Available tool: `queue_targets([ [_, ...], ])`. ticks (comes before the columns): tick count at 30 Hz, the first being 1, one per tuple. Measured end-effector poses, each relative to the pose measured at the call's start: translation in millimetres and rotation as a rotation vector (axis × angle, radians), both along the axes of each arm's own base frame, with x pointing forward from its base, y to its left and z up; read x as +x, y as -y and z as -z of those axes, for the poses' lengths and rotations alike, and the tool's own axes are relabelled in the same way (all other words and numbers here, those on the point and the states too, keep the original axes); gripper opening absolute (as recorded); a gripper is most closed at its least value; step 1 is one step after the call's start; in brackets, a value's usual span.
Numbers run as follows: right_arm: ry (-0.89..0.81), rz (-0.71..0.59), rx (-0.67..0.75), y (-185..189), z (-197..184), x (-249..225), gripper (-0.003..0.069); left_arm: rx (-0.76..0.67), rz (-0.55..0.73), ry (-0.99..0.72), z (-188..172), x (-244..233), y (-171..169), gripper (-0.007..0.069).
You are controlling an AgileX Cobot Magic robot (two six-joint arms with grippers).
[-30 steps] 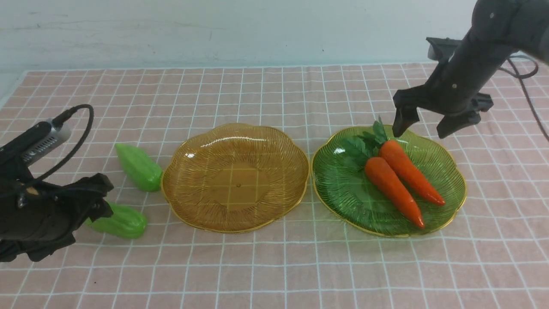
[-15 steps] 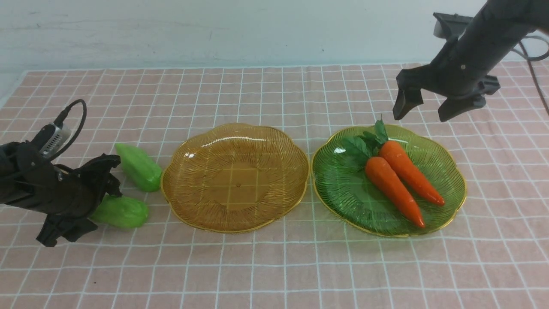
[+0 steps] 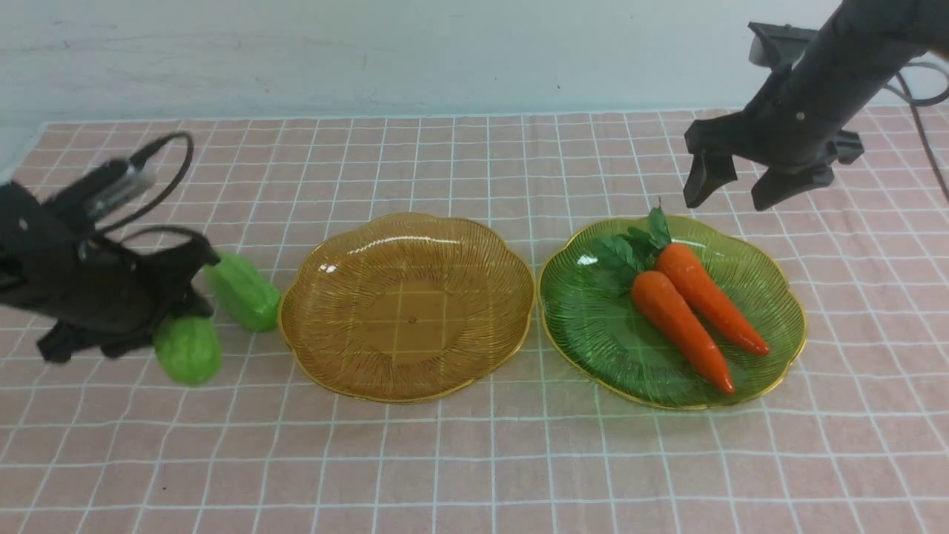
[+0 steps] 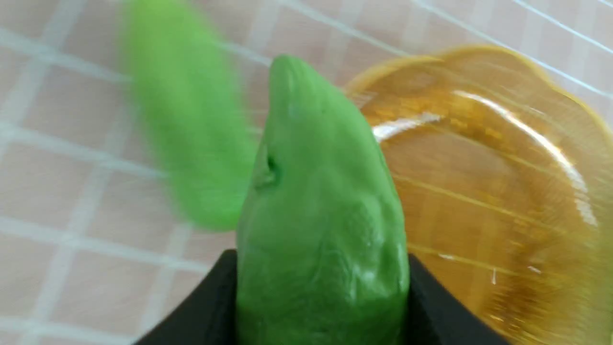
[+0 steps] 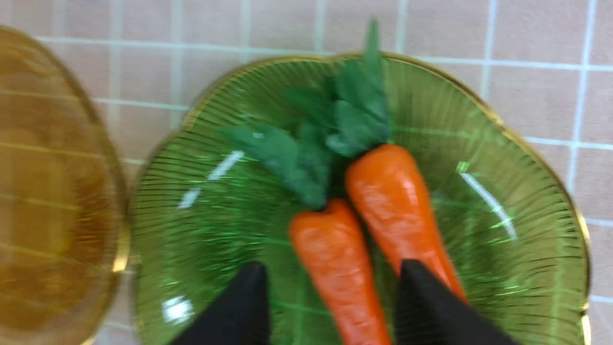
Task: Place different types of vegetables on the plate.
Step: 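Put the green cucumber next to the left plate into that plate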
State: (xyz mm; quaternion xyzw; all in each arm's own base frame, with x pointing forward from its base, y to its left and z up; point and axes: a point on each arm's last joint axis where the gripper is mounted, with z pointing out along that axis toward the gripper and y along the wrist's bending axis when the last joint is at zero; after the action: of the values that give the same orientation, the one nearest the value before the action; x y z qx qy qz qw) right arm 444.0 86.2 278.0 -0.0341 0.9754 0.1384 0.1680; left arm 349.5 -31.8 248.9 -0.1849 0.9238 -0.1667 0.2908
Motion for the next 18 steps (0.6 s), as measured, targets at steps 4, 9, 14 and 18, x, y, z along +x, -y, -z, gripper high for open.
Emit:
queue_targets([
  [4, 0.067, -0.025, 0.051, -0.1, -40.4, -27.8, 0.0091, -0.004, 0.145, -0.005, 5.8, 29.3, 47.8, 0.0312],
  [9, 0.095, -0.040, 0.022, 4.9, -56.6, -48.1, -0.0003, -0.005, 0.194, -0.086, 32.4, 55.1, 66.6, 0.0362],
  [14, 0.097, -0.045, -0.044, 10.9, -57.3, -53.9, -0.0015, -0.006, 0.221, -0.174, 46.9, 70.1, 67.8, 0.0503],
  [18, 0.096, -0.046, -0.063, 12.5, -56.0, -53.9, -0.0015, -0.011, 0.197, -0.169, 35.8, 77.7, 53.4, 0.0602],
])
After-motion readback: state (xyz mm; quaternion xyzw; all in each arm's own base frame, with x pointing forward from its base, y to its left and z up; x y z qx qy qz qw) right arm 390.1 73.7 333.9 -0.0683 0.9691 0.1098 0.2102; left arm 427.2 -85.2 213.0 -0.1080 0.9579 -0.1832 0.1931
